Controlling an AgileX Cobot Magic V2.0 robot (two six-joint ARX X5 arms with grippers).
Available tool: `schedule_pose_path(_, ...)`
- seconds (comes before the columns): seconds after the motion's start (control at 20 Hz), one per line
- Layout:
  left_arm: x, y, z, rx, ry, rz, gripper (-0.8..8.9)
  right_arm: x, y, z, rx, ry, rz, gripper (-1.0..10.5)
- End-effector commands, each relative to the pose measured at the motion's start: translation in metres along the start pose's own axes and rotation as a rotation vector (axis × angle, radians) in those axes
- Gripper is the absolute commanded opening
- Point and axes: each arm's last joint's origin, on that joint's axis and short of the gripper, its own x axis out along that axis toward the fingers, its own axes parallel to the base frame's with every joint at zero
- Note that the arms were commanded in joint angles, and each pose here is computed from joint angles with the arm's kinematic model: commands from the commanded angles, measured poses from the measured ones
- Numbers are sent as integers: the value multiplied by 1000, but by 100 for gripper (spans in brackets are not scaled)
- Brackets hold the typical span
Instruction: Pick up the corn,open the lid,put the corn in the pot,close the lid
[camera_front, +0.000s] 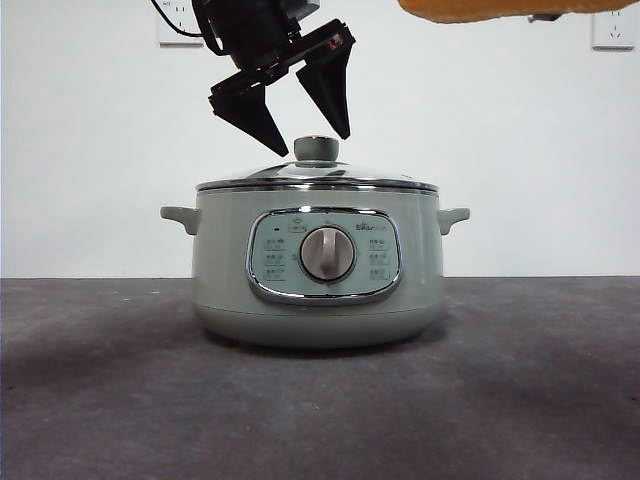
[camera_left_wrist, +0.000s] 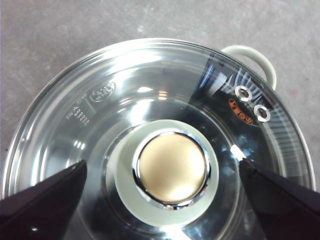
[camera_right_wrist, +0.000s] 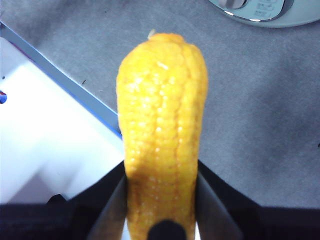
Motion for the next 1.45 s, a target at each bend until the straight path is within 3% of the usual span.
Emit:
schedule_pose_path(0.05,9,-1,0,34,11,4,587,0,0,0,9,-4,1,-8)
schedule_pose_path(0.15,11,-1,-2,41,22,1,476,0,0,0,9,-4,0,-8)
schedule_pose_path(0.35,14,-1,-3,81,38,-9,455,0,0,0,9,-4,1,-8)
schedule_pose_path(0.5,14,-1,-2,87,21,-6,309,0,0,0,9,-4,1,-8)
schedule_pose_path(0.75,26,1,-3,88,31,-9,266,0,0,0,9,-4,0,-8)
schedule_pose_path(0.95,28,1,-1,91,14,-6,4,0,0,0,8,-3,0,-7)
schedule_pose_path(1.45,-2,-1,7,101,-67,12,-13,0,-1,2,1,-40,-44,-8)
